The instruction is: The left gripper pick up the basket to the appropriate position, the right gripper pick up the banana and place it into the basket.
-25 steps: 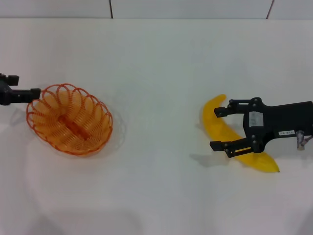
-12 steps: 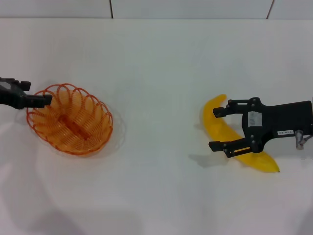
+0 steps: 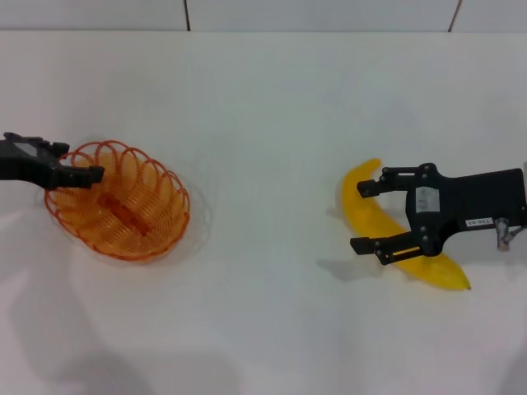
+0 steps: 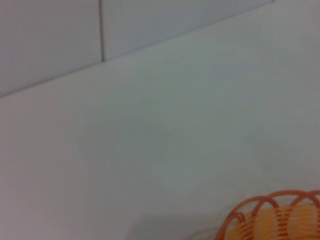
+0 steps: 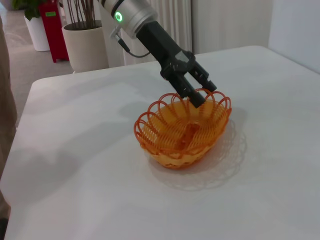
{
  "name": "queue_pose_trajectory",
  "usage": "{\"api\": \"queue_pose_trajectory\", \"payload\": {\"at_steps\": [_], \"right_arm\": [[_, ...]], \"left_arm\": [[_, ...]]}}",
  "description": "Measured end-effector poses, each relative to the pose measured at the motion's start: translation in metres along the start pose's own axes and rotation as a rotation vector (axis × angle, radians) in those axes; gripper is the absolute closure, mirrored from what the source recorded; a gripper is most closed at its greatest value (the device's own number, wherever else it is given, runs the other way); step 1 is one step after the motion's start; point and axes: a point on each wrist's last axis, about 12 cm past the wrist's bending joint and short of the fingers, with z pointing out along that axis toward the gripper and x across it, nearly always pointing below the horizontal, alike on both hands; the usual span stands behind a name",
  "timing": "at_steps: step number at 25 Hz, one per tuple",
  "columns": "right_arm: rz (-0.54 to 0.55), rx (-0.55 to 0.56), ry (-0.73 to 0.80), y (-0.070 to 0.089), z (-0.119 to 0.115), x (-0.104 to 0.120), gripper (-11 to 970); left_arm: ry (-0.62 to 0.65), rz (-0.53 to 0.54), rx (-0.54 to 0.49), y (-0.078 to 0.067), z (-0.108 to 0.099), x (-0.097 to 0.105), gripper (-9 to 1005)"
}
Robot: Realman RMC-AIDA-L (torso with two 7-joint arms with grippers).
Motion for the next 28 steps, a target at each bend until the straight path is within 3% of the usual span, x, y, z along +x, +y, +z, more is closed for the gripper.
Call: {"api": "queue_pose_trajectory", "payload": {"at_steps": [28], "right_arm": [[0.000,-0.001,0.000,0.000,0.000,0.001,65]], "left_arm": [[0.032,0.013,-0.023,-0.002,0.013,0.006,280]]}}
